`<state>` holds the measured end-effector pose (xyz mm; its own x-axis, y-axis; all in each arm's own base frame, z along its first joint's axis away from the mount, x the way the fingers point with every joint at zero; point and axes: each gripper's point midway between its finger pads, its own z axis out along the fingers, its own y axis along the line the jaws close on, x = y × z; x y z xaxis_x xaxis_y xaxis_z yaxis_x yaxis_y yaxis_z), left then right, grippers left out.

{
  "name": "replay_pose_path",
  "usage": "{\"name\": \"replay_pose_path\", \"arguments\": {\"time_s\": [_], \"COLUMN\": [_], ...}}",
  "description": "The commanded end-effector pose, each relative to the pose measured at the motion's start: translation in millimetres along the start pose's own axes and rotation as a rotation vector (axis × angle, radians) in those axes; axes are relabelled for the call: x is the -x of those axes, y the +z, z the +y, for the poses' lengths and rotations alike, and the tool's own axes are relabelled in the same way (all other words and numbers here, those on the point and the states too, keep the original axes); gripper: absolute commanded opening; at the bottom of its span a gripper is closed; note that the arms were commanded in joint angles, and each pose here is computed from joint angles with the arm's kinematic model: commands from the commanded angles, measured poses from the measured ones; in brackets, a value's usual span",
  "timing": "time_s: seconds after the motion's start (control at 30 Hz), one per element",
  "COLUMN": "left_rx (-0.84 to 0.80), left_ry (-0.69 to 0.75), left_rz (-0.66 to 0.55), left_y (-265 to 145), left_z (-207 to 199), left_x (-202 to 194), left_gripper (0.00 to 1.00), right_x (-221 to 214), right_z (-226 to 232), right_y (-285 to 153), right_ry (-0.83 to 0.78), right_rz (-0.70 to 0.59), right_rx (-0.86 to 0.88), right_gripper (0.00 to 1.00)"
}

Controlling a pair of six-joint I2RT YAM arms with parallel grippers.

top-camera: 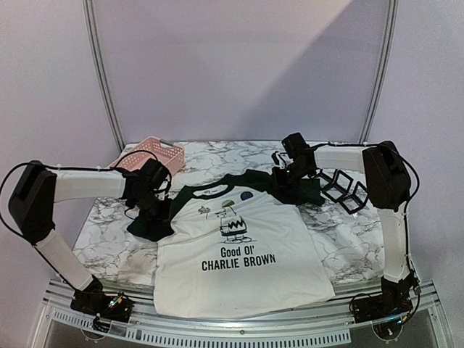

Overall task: Remove the brooch from the garment
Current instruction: Move the flattened clothing to the center of the board.

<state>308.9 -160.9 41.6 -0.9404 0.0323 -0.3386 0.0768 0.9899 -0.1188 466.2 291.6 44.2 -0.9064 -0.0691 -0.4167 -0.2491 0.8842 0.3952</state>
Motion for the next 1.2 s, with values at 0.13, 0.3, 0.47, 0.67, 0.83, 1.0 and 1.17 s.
{"name": "replay_pose_path", "arguments": {"time_s": [0.13,0.3,0.47,0.67,0.83,1.0,1.17], "left_rx": [0.049,0.034,0.011,-0.029,-0.008,0.015,0.022], "left_ry": [-0.172,-0.174,-0.145,-0.044,0.056,0.104,0.111], "left_rz": [-0.071,-0.055,-0.112,-0.183,-0.109,-0.035,0.002], "left_y": [-22,-26,-54,-98,-83,-48,-19], "left_z": [39,40,34,13,0,-9,-11], "left_x": [-27,-36,-16,31,52,56,52], "left_gripper": [0.00,0.11,0.60,0.87,0.91,0.91,0.90], "right_x": [11,13,15,2,-27,-66,-90], "right_z": [38,35,42,84,148,211,241], "right_y": [3,-5,-40,-83,-98,-92,-76], "right_ry": [-0.036,-0.021,-0.060,-0.208,-0.353,-0.420,-0.430], "right_rz": [-0.026,-0.047,-0.092,-0.164,-0.179,-0.150,-0.122], "right_rx": [0.060,0.033,0.035,0.101,0.212,0.370,0.441], "right_gripper": [0.03,0.13,0.43,0.65,0.76,0.79,0.79]}}
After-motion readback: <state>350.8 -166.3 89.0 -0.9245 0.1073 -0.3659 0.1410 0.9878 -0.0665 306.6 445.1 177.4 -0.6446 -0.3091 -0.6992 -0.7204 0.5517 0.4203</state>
